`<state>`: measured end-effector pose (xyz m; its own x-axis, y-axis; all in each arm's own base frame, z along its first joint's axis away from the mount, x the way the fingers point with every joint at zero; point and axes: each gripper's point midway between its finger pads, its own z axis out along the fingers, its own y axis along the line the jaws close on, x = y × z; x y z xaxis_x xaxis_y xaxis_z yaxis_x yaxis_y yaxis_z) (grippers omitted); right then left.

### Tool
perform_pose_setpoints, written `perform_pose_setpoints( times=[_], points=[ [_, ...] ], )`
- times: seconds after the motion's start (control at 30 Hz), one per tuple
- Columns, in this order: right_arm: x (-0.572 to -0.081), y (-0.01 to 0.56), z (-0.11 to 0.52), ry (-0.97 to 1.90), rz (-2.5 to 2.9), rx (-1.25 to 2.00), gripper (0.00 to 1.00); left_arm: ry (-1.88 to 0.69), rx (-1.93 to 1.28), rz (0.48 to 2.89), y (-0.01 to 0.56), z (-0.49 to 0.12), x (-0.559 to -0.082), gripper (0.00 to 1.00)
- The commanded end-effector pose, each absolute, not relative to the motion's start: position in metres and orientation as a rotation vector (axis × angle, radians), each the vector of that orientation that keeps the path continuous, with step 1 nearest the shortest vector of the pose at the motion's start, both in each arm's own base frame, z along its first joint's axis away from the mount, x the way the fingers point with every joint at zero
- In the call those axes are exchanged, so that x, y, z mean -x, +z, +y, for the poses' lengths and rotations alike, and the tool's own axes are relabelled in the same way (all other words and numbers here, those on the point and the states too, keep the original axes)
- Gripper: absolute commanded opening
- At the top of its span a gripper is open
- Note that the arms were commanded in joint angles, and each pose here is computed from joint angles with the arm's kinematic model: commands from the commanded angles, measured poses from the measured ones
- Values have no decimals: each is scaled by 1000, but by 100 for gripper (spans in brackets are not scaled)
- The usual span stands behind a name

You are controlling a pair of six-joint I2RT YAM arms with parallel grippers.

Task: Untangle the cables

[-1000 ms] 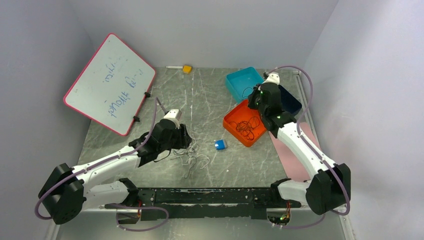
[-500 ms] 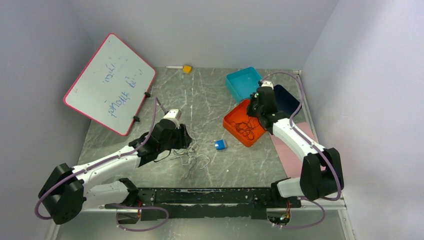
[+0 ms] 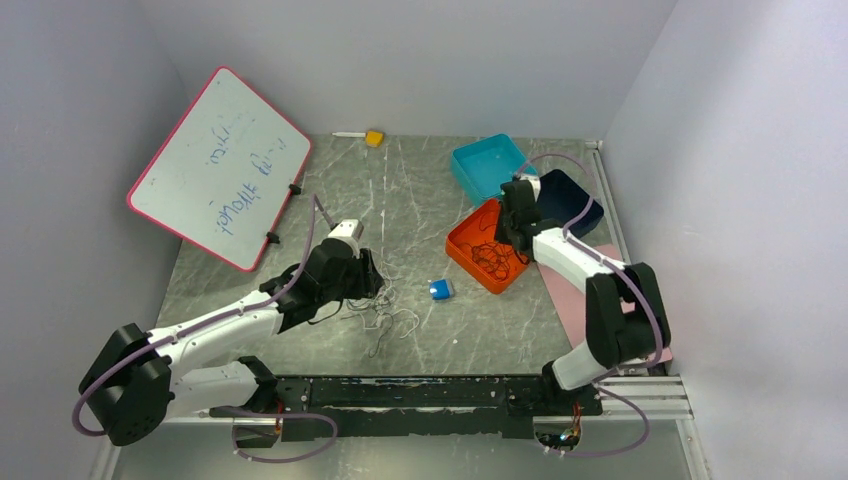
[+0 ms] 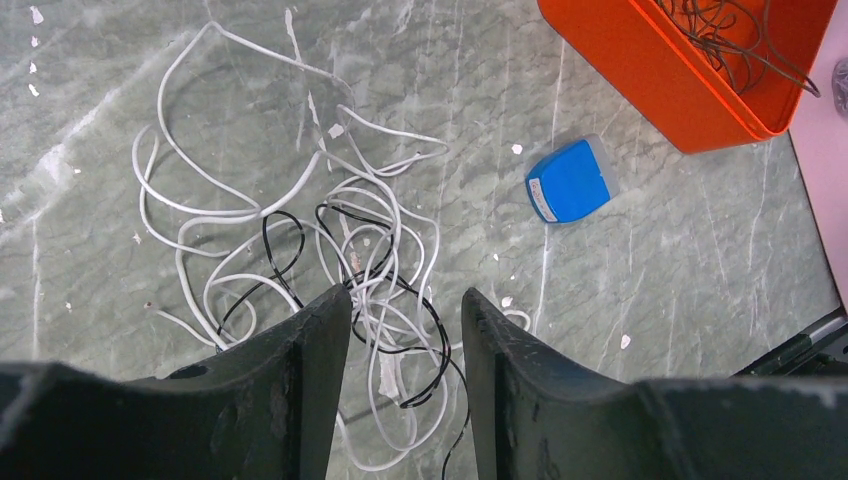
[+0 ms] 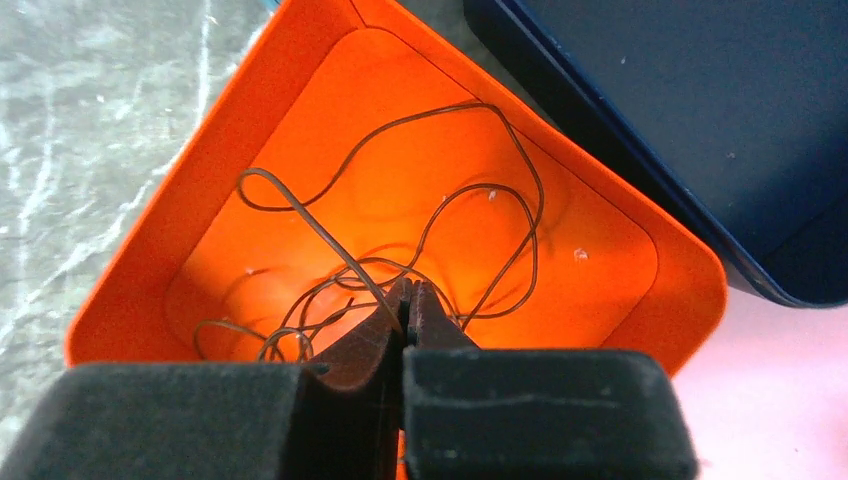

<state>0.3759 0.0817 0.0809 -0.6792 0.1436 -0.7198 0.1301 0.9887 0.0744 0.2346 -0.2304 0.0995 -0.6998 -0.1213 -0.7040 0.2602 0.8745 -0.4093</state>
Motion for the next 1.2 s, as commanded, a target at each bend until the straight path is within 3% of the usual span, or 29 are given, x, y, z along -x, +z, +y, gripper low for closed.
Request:
perform_pose_setpoints(
  times=[0.0,0.47,0.67,0.93,1.17],
  points=[
    [-392,73,75,-48,2337,-179,0,-662,-103,2259,101,-235,-232,49],
    [-414,31,83,-88,2454,-99,1,-653,-101,2268,99,-232,-229,47],
    [-414,53,79,-90,2399,-122,17,-650,-105,2271,98,-232,-229,49],
    [-421,120,74,-54,2272,-142,47,-655,-112,2270,99,-236,-232,51],
    [-411,152,73,-16,2249,-140,57,-659,-118,2270,99,-239,-234,51]
  ],
)
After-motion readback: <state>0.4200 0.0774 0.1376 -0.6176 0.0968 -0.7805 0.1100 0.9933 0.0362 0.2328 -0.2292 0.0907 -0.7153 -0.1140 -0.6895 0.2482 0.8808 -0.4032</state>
